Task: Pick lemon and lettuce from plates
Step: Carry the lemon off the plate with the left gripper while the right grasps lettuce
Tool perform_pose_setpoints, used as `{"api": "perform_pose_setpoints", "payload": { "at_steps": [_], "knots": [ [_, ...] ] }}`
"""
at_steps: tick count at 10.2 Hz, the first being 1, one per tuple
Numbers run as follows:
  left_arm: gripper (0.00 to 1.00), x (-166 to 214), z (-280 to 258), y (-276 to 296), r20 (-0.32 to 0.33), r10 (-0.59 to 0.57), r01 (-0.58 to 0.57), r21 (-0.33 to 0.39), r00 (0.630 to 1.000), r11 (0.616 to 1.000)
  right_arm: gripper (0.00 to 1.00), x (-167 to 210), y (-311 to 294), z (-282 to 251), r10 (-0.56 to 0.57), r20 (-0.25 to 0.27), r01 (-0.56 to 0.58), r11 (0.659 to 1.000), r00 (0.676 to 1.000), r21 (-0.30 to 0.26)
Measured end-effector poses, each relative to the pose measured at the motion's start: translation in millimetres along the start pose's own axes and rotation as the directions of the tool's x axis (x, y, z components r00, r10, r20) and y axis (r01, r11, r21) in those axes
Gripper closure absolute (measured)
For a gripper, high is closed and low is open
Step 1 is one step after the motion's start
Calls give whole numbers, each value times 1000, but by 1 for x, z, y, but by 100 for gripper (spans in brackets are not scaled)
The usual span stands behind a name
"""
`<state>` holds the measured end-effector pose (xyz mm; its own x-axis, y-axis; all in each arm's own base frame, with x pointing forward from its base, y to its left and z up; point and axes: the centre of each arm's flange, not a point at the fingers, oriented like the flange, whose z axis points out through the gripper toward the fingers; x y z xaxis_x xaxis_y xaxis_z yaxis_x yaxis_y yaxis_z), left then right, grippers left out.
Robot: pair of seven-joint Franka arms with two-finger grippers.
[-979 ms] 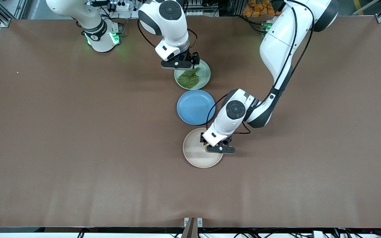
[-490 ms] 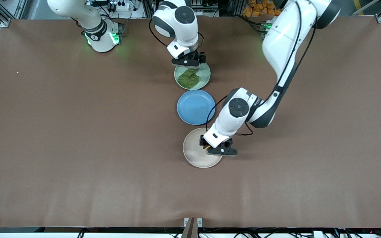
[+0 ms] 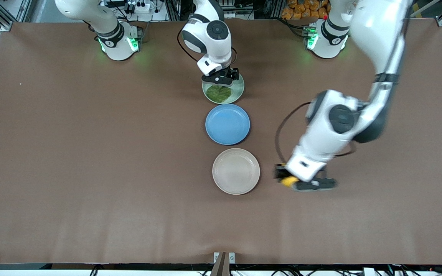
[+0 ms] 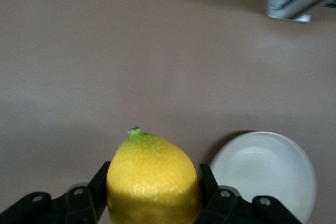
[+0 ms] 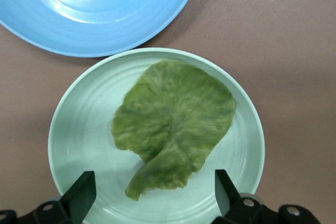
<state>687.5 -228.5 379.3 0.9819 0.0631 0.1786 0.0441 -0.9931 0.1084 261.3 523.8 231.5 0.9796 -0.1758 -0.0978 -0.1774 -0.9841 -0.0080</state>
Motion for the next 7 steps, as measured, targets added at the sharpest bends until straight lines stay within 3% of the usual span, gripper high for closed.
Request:
{"api": "perform_pose_setpoints", "payload": {
  "at_steps": [3, 7],
  "knots": [
    [30, 16, 35, -121, 90, 60, -64, 45, 994, 997, 0, -10, -5, 16, -12, 6, 12, 1000, 1000, -16],
    [30, -8, 131, -150, 228, 40, -54, 56, 973, 997, 0, -18, -8, 34, -23, 9, 23, 999, 1000, -25]
  ]
}}
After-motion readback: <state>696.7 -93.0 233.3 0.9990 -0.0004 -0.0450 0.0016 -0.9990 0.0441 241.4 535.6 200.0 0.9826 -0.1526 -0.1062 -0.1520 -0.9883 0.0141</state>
